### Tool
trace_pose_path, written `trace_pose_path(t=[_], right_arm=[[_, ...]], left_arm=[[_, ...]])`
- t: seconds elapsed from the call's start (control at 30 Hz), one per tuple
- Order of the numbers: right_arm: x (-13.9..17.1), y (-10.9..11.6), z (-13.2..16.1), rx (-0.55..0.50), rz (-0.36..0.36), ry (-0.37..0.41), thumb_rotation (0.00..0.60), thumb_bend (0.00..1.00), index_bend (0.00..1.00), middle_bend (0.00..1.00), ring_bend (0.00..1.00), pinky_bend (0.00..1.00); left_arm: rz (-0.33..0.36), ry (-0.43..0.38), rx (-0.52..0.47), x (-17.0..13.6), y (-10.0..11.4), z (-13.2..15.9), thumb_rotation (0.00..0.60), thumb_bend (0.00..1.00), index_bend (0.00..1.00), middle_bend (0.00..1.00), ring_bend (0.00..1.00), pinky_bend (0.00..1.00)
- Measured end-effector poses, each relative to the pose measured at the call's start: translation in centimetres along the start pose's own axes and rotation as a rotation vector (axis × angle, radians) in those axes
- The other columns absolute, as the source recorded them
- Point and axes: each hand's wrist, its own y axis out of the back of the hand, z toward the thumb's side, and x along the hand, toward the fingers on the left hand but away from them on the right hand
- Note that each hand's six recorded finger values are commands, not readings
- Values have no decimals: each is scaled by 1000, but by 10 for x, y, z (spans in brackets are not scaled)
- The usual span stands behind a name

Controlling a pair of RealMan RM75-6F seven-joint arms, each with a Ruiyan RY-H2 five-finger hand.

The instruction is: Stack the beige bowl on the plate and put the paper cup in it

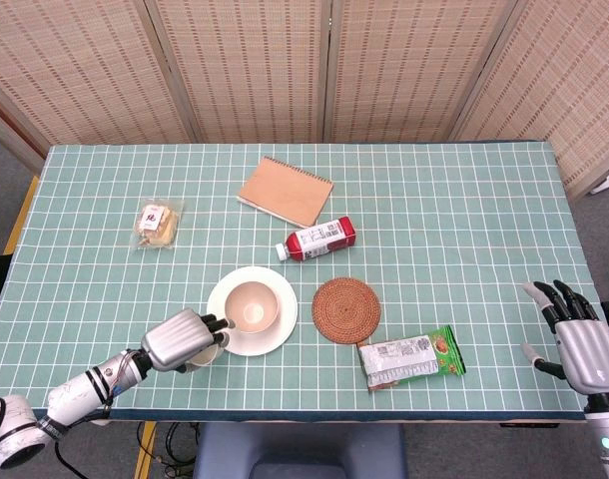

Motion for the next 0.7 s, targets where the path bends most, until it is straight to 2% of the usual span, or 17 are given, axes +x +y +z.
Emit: trace_pose_path(t=[0.1,0.23,0.5,0.7], right_arm=[[0,0,0,0,-2,1,600,235,124,124,43,125],[0,1,0,2,-4,1,600,235,124,124,43,125],[0,1,1,2,-2,4,600,235,124,125,43,124],[-1,2,0,4,-3,3,600,235,125,124,43,125]], left_arm=[[39,30,-33,4,21,-11,600,224,375,242,355,691],[57,50,-73,13,35,-19,600,224,364,242,351,691],[7,53,-105,40,38,-20,600,224,352,242,346,693],[-5,51,-120,68,39,-16,600,223,347,242,345,694]])
